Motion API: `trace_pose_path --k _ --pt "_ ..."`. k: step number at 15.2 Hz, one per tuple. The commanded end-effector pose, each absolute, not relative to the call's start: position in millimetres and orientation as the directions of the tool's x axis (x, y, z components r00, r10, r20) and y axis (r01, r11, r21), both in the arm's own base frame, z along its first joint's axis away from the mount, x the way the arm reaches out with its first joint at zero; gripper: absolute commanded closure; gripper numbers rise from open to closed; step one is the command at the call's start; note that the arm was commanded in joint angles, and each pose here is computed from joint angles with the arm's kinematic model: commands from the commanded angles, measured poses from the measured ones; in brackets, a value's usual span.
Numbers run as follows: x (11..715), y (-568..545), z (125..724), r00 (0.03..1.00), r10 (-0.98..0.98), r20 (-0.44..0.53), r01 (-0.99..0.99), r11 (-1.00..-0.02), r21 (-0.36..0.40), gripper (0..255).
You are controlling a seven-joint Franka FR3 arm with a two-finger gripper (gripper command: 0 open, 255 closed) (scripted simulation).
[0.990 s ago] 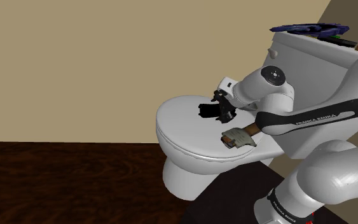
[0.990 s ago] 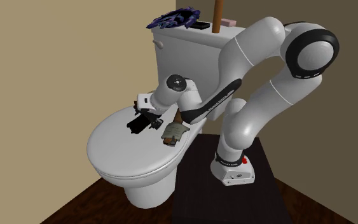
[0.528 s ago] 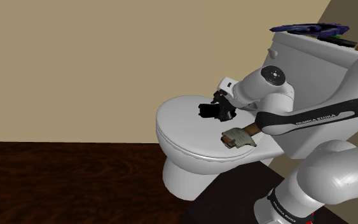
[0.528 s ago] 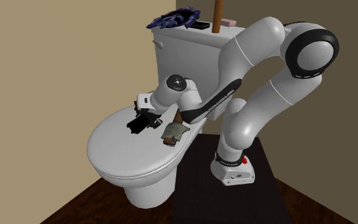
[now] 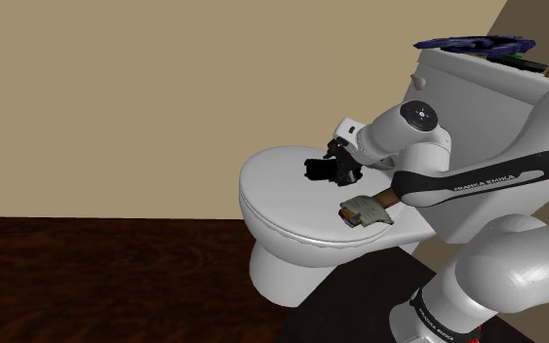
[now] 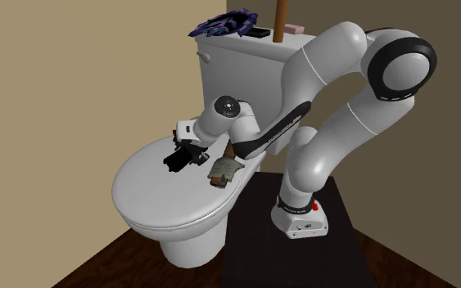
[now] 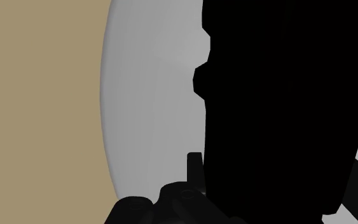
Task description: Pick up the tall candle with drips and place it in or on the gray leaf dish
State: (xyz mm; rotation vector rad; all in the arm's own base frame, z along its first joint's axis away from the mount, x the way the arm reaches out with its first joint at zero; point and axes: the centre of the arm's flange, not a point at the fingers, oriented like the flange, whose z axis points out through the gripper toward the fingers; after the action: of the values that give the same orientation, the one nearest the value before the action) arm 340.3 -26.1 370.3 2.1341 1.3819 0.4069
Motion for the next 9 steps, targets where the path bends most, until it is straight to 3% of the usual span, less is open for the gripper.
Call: trace_pose_path --k 1,9 --pt "340.3 -26.1 375.2 0.423 0.905 -0.047 0.736 -0.313 0.601 255" --pt "340.3 -26.1 417.5 0.423 0.905 -0.047 0.736 -0.313 0.601 255"
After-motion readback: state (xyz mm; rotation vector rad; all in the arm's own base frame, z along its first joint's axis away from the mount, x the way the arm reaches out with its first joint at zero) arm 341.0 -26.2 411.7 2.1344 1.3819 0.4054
